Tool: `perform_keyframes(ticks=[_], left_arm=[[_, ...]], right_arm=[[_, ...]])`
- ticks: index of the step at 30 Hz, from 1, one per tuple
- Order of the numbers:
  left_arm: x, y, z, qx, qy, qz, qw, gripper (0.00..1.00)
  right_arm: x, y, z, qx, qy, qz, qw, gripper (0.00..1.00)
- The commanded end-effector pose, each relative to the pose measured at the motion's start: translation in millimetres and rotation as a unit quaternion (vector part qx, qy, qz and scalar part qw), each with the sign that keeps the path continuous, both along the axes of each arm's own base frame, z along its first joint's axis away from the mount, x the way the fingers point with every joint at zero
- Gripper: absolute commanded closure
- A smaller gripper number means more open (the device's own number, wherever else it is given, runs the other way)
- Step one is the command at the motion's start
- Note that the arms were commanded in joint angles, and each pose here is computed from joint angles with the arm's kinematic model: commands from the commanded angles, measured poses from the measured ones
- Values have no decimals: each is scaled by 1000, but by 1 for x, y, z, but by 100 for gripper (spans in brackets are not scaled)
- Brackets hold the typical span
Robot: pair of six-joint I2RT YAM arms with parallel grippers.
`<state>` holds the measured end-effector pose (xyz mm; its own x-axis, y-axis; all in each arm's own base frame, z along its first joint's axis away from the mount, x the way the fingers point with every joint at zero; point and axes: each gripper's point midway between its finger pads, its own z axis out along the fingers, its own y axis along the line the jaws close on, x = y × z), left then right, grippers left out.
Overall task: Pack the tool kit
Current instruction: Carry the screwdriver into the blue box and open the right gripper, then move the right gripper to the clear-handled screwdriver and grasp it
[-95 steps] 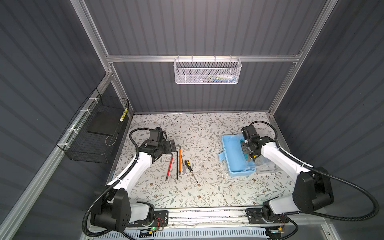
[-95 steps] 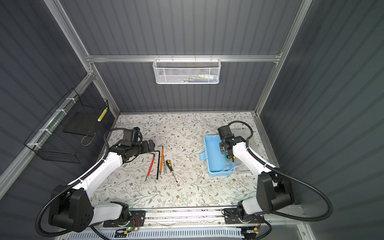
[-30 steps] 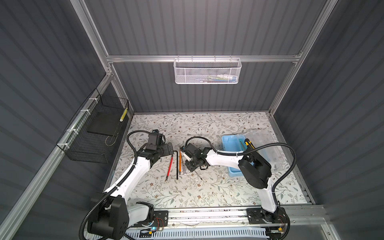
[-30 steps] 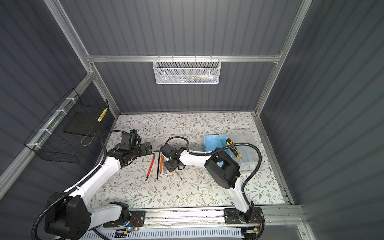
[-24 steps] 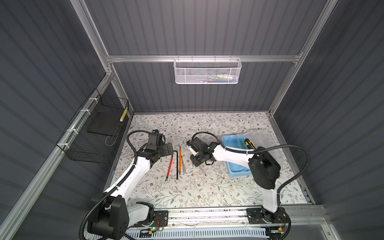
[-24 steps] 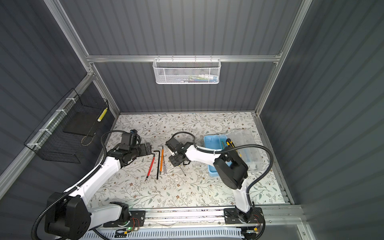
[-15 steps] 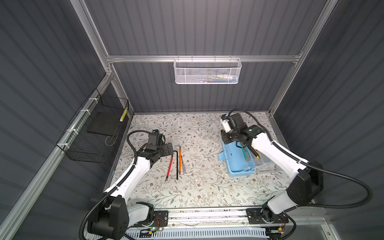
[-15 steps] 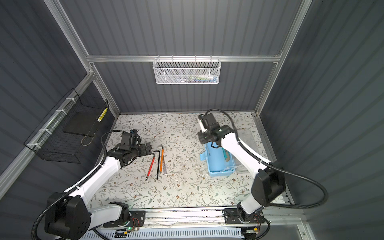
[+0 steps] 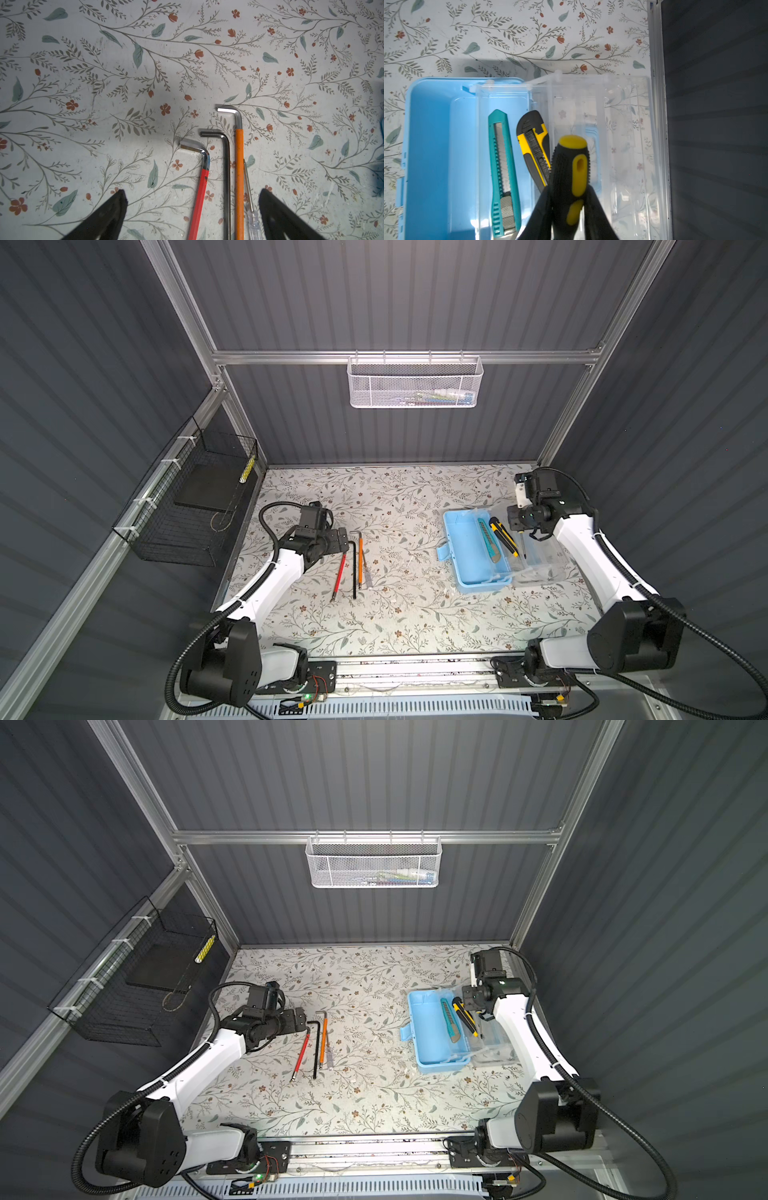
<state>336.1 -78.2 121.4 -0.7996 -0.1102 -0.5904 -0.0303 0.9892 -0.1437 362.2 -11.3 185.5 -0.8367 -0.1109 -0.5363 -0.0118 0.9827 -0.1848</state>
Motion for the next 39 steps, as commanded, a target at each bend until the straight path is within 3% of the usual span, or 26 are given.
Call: perform_keyframes(ticks=[1,6,11,13,18,21,24,27,29,32,39], left_arm=[[5,-3,3,-9,-6,-6,1000,1],[6,-4,3,-11,-7,-6,1000,1],[5,-4,3,-12,-7,-6,1000,1],[4,-3,5,-11,-8,-5,1000,0],[4,-1,10,-4,-14,-5,1000,1],[6,0,17,1,-21,-7,1000,1],[8,3,24,10,-29,-2,1000,1],[8,16,24,38,-33,19,999,0],[7,27,21,50,-31,36,998,1],[3,35,13,32,-17,47,998,1],[-3,37,8,21,-4,45,999,1]], right_arm=[[7,-10,-5,-18,6,3,1000,100],[11,-7,-20,-5,22,8,1000,98],[16,-8,-25,-7,26,2,1000,76],[17,-7,-24,-1,23,0,1000,63],[17,-10,-18,-8,23,-9,1000,47],[14,2,4,-2,3,-6,1000,44],[9,58,30,38,-46,37,997,39],[-4,134,29,124,-66,98,985,36],[-16,179,13,183,-52,131,973,37],[-34,243,-22,225,-12,177,958,38],[-87,354,-102,131,116,313,934,35]])
